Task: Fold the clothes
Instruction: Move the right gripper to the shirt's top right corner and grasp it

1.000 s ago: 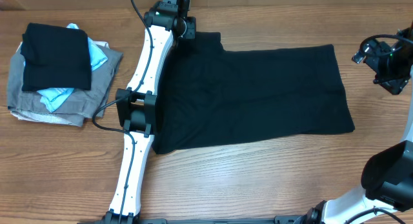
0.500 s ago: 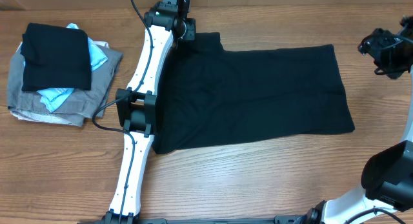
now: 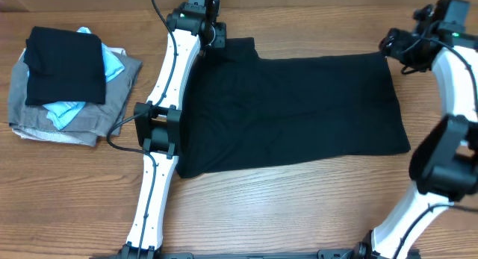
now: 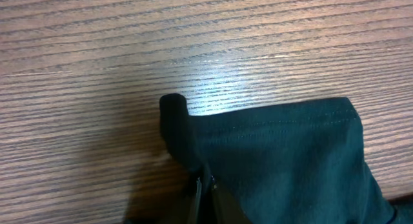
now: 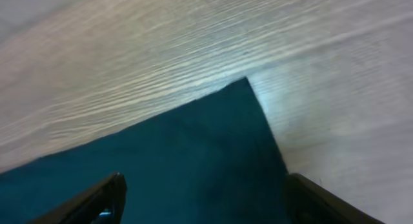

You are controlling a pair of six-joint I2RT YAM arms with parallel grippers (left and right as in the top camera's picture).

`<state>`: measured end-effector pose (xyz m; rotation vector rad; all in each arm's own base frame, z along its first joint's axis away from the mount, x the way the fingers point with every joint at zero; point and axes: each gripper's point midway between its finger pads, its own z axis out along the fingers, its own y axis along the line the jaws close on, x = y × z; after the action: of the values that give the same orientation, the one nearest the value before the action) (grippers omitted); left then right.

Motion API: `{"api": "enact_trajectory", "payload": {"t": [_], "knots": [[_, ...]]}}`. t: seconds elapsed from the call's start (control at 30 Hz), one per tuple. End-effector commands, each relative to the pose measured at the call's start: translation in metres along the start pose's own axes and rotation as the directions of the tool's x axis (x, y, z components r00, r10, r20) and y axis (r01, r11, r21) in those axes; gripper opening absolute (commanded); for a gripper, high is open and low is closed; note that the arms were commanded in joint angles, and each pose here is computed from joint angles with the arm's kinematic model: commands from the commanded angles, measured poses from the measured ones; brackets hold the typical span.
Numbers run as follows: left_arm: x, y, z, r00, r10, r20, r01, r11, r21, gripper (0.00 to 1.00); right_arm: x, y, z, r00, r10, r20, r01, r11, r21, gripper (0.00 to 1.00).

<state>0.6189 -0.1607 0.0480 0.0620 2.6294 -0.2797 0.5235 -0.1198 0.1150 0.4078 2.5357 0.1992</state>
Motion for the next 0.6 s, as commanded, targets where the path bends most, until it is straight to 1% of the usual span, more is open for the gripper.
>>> {"api": "enact_trajectory", "payload": {"t": [0.0, 0.1, 0.23, 0.33, 0.57], "knots": [[-0.001, -0.003, 0.001, 1.000, 0.008, 0.008, -0.008, 1.000, 0.001, 0.09, -0.007, 0.000, 0.021, 0.993, -0.116, 0.024, 0.116, 0.993, 0.000, 0.81], [-0.001, -0.004, 0.001, 1.000, 0.008, 0.008, -0.008, 1.000, 0.001, 0.09, -0.012, -0.004, 0.039, 0.990, -0.131, 0.050, 0.131, 0.991, 0.007, 0.80], [-0.001, -0.004, 0.001, 1.000, 0.008, 0.009, -0.008, 1.000, 0.001, 0.09, -0.013, -0.001, 0.053, 0.979, -0.194, 0.066, 0.194, 0.981, 0.005, 0.77], [-0.001, -0.003, 0.001, 1.000, 0.008, 0.007, -0.008, 1.000, 0.001, 0.09, -0.009, 0.003, 0.061, 0.968, -0.243, 0.057, 0.243, 0.970, 0.003, 0.74], [0.000, -0.003, 0.001, 1.000, 0.007, 0.005, -0.007, 1.000, 0.000, 0.10, 0.003, -0.007, 0.091, 0.964, -0.265, 0.026, 0.264, 0.964, 0.033, 0.73]]}}
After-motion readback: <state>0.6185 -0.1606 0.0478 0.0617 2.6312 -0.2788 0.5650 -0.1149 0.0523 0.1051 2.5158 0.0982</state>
